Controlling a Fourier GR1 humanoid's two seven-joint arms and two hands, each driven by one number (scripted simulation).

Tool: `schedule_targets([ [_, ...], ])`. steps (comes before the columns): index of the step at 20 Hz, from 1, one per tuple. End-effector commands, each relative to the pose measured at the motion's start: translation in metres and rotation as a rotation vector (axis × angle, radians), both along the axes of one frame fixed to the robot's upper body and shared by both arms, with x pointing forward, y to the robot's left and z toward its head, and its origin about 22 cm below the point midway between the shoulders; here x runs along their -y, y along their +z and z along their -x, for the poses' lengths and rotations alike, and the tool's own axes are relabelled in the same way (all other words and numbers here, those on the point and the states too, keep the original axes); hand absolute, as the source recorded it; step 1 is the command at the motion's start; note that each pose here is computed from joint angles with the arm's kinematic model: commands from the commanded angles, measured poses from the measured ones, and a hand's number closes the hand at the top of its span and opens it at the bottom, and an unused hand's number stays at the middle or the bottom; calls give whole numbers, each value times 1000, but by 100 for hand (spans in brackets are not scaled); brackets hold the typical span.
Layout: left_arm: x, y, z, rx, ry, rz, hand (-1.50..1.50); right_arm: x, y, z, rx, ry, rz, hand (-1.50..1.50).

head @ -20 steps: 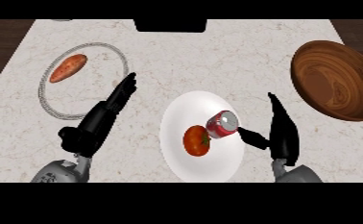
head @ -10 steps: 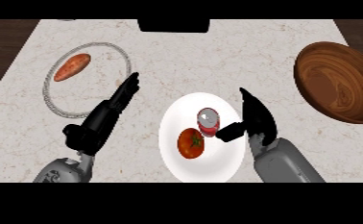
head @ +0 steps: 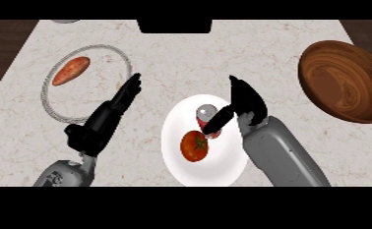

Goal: Pick the can from the plate and place it in the bowl

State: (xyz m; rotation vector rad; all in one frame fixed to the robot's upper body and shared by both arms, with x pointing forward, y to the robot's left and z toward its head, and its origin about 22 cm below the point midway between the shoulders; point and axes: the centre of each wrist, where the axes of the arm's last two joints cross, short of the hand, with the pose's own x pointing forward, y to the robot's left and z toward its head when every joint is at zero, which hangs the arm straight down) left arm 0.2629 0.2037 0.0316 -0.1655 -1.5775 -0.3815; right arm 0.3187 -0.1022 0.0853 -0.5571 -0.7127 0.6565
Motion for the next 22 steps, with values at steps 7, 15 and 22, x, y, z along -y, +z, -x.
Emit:
schedule_targets([
  [7,-11,-7,0,-17,22,-5,0,-44,6,-7,-120,-80,215,-150],
  [15,-11,-1,-1,-8,22,-1,0,-47,-12,4,-69,-100,339,-150],
  [22,-4,4,0,-9,28,1,0,-33,-25,11,-88,-152,367,-150],
])
